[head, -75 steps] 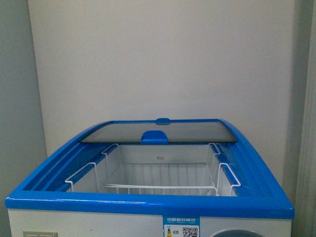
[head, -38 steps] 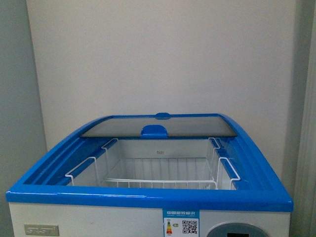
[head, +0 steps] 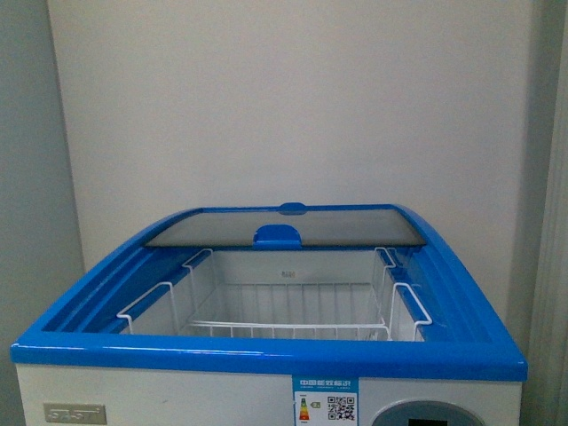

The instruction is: Put drink in fridge

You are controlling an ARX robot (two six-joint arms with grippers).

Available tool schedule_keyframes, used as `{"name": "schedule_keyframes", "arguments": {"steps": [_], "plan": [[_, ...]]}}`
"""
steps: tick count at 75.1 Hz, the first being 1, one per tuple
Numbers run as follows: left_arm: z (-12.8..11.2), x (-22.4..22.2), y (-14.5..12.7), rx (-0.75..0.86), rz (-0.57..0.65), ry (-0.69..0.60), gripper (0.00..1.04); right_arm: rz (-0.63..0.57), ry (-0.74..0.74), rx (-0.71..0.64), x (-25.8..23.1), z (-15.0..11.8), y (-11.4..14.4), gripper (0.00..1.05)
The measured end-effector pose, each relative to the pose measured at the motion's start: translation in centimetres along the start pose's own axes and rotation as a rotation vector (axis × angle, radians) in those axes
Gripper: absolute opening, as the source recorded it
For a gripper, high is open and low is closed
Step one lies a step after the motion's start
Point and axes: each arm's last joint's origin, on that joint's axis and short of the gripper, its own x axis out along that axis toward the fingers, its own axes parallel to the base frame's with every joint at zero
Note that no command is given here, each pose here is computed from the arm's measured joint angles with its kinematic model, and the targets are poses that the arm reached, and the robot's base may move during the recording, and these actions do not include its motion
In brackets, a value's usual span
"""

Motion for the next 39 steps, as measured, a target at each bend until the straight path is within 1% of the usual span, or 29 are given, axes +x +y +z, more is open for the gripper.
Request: {"name": "schedule_keyframes", "arguments": {"steps": [5, 6, 9, 10, 15, 39], "plan": [[0.0, 0.0, 0.0, 0.0, 0.0, 0.0, 0.88, 0.0, 0.0, 0.0, 0.0, 0.0, 0.0, 0.97], [0.0, 0.0, 0.0, 0.0, 0.0, 0.0, 0.91, 0.0, 0.0, 0.0, 0.0, 0.0, 0.0, 0.97], [0.0, 0.0, 0.0, 0.0, 0.0, 0.0, 0.98, 0.0, 0.0, 0.0, 0.0, 0.0, 0.0, 0.97], [0.0, 0.0, 0.0, 0.001, 0.0, 0.0, 0.98, 0.0, 0.0, 0.0, 0.0, 0.0, 0.0, 0.97], [0.0, 0.0, 0.0, 0.0, 0.0, 0.0, 0.96, 0.0, 0.0, 0.0, 0.0, 0.0, 0.0, 0.97], [0.0, 0.0, 0.0, 0.001, 0.0, 0.0, 0.97, 0.0, 0.0, 0.0, 0.0, 0.0, 0.0, 0.97]]}}
